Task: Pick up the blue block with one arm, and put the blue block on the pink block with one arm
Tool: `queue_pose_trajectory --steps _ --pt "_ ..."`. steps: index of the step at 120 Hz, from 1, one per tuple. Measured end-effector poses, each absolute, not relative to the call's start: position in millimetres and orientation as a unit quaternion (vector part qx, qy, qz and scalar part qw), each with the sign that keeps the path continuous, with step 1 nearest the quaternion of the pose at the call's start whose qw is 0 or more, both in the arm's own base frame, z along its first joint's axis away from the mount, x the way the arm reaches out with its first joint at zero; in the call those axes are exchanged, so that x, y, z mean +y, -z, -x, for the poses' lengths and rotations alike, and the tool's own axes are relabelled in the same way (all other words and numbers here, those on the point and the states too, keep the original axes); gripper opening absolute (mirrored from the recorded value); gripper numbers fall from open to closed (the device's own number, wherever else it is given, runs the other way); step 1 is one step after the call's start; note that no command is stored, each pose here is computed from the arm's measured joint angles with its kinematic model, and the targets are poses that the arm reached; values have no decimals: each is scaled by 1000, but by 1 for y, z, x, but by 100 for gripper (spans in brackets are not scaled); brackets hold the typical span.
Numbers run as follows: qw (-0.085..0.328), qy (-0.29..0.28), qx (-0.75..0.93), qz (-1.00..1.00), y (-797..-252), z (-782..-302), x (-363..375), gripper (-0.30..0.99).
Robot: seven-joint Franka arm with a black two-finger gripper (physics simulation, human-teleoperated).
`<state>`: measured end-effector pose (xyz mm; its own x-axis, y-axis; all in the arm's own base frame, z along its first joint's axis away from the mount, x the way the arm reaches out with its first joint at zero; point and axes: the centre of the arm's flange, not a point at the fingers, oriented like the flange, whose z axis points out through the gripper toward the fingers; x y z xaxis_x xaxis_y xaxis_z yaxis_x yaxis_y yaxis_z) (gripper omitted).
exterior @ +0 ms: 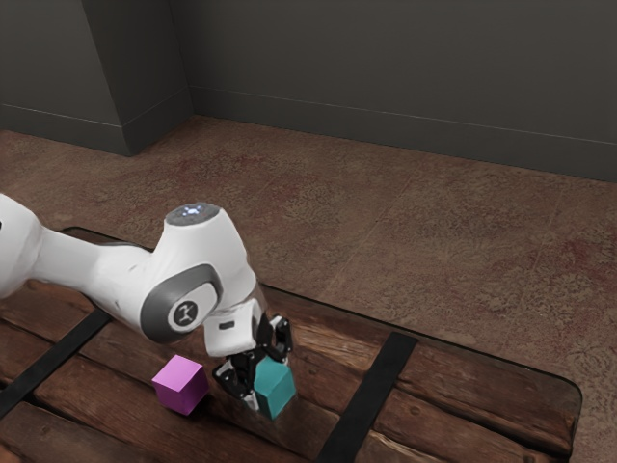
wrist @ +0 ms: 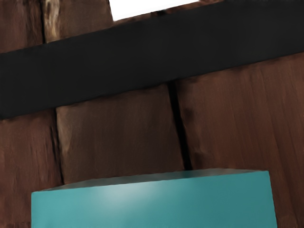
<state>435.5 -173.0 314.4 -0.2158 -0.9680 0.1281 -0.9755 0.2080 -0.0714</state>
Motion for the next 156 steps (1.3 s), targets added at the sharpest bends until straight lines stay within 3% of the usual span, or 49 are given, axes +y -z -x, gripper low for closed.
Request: queue_pose_trajectory --steps 49,86,156 --pt "18 -63 -744 -665 -386 -412 -98 33" --pt "67 -5 -724 -686 -360 -404 -45 33" --pt "81 14 -737 -671 -349 -430 -5 33"
